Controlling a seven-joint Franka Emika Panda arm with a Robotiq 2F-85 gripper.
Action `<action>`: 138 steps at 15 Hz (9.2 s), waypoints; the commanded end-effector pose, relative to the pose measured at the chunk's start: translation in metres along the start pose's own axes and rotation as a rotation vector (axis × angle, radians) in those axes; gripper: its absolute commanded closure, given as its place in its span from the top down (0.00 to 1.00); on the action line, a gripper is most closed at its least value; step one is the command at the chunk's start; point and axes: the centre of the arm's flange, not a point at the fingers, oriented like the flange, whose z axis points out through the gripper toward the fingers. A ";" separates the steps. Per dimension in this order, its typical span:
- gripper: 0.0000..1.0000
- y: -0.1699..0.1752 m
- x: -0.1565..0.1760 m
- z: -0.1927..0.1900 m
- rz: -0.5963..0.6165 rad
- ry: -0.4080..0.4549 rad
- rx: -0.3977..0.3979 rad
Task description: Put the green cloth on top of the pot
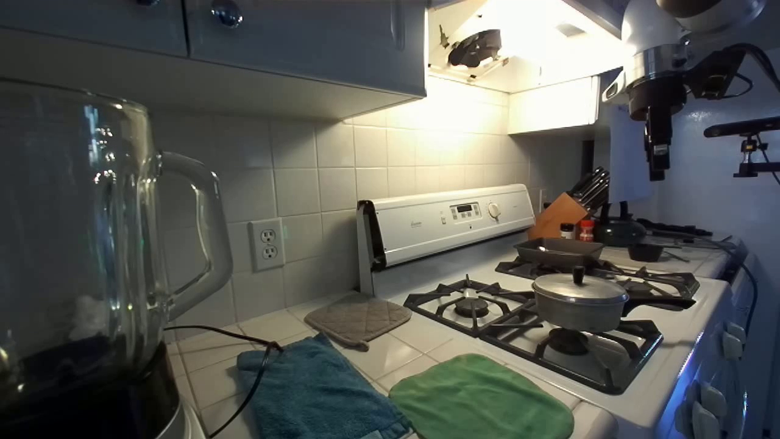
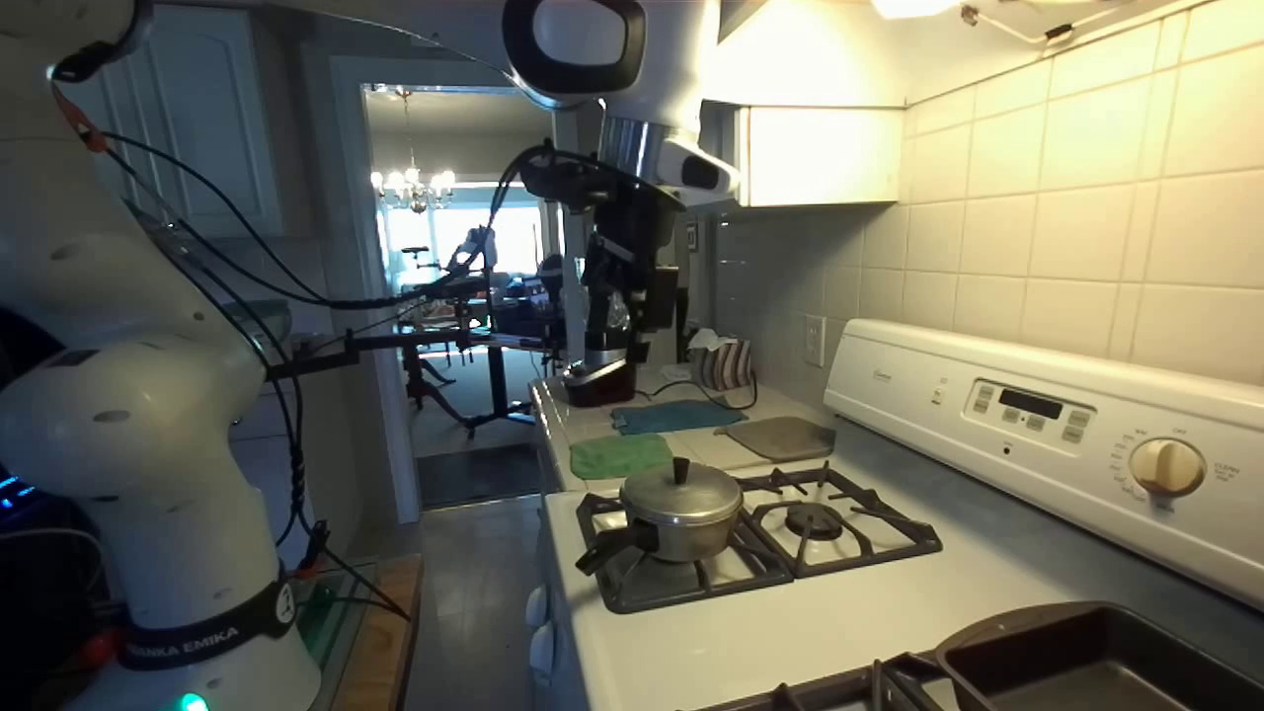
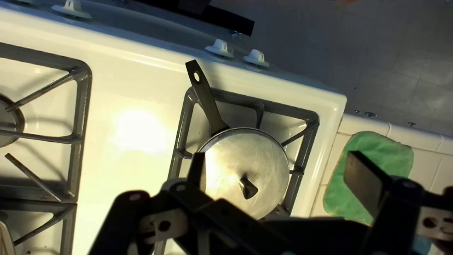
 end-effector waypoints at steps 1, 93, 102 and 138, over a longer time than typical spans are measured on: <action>1.00 0.000 0.000 0.000 0.000 0.000 0.000; 1.00 -0.315 0.232 0.319 -0.678 -0.005 -0.175; 1.00 -0.293 0.250 0.322 -0.670 0.028 -0.209; 0.02 -0.228 0.239 0.205 -0.403 0.037 -0.352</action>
